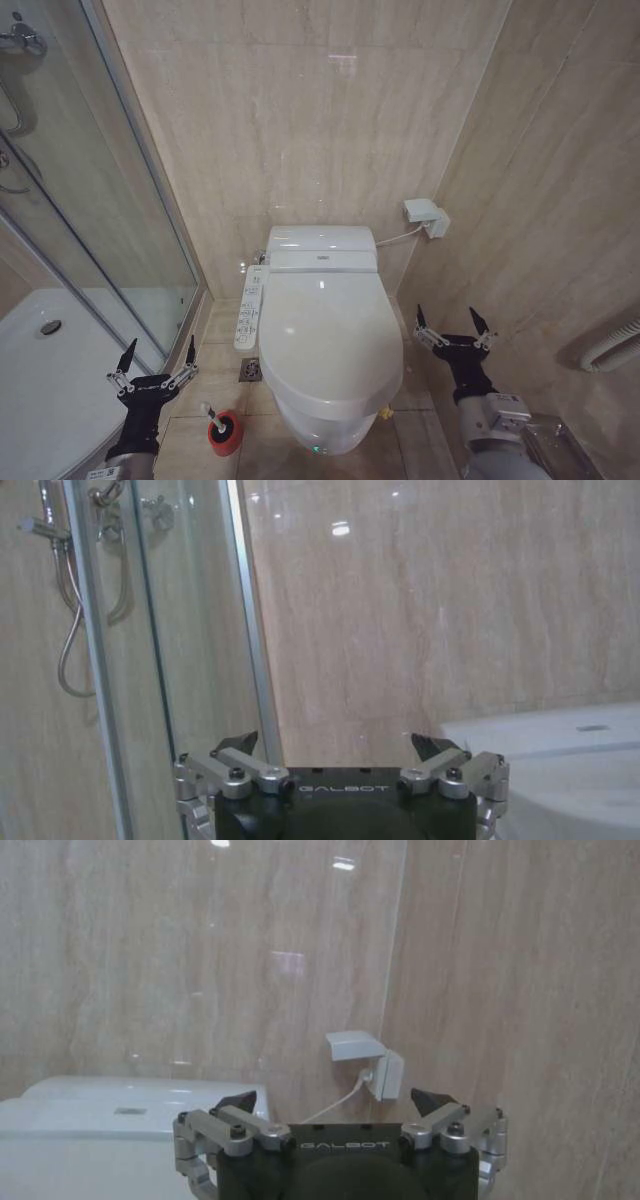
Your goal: Open the toilet lid, clean the toilet bowl with a toilet brush, close the toilet lid, and flush.
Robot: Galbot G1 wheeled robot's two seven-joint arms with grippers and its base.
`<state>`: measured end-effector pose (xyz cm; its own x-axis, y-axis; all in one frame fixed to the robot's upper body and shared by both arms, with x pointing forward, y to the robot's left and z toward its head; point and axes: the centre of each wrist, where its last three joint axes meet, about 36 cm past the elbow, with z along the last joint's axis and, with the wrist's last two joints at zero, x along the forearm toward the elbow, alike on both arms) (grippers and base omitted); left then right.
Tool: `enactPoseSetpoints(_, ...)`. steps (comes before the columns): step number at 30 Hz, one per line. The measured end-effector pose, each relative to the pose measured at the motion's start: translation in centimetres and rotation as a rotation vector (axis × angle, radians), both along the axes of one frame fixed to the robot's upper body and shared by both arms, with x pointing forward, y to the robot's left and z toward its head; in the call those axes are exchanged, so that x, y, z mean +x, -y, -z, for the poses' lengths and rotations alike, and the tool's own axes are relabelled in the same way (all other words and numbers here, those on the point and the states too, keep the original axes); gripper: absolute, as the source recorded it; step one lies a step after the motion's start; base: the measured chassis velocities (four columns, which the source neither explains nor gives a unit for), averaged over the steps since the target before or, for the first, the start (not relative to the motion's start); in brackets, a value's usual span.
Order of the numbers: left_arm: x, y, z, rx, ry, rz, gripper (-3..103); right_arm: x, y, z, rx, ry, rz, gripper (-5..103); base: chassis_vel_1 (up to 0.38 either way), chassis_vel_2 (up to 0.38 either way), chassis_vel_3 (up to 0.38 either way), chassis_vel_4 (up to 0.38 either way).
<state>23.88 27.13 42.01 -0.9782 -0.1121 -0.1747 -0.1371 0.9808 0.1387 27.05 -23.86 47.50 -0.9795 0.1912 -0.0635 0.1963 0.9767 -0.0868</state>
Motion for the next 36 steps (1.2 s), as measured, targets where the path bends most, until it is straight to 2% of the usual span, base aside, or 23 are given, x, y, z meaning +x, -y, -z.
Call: enactPoseSetpoints(36, 0.00, 0.00, 0.00, 0.000, 0.000, 0.000, 100, 0.24, -0.01, -0.26, 0.023, 0.016, 0.004, 100, 0.000, 0.000, 0.000, 0.000)
